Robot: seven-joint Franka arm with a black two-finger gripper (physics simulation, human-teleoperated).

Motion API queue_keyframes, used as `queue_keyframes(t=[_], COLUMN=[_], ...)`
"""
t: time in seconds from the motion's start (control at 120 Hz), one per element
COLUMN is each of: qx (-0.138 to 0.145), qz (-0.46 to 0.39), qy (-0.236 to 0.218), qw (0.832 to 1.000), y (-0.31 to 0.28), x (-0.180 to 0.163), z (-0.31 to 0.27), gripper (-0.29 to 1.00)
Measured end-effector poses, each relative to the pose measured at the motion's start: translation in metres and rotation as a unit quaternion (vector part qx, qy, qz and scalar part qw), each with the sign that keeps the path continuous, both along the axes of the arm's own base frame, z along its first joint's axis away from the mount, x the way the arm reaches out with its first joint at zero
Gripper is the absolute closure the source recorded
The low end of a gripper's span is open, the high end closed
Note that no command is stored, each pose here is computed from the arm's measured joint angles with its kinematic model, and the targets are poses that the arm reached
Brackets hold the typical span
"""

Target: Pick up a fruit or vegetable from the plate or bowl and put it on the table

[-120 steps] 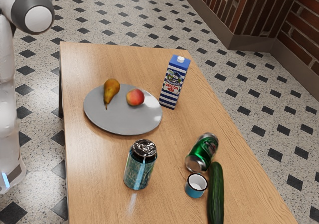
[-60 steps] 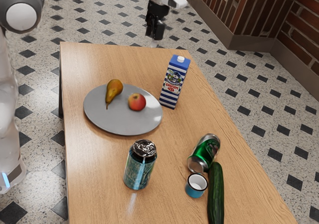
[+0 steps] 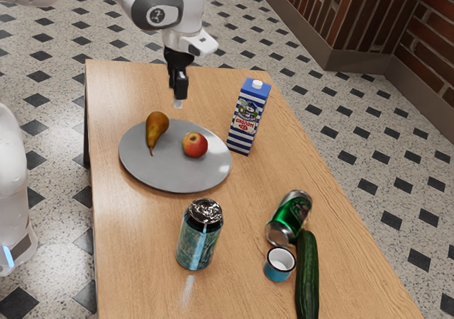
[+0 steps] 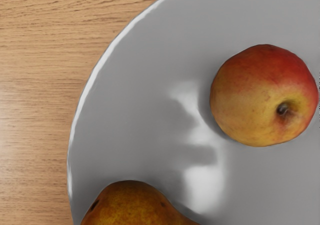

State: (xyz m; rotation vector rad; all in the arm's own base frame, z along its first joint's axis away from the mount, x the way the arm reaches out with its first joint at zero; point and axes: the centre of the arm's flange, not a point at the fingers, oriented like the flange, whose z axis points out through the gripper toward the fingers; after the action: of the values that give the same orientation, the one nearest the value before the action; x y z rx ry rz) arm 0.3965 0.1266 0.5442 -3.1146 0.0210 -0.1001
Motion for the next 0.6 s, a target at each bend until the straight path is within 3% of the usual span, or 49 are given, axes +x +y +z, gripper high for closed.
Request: queue_keyframes(t=[0.225,0.6], qx=[0.007,-0.01], qz=[-0.029,-0.04], qy=[-0.039,-0.044], qw=[0.999,0.998], y=[-0.044,-0.08], x=[0.013,0.022], z=[-0.018,-0.055], gripper=[0.03,0.03])
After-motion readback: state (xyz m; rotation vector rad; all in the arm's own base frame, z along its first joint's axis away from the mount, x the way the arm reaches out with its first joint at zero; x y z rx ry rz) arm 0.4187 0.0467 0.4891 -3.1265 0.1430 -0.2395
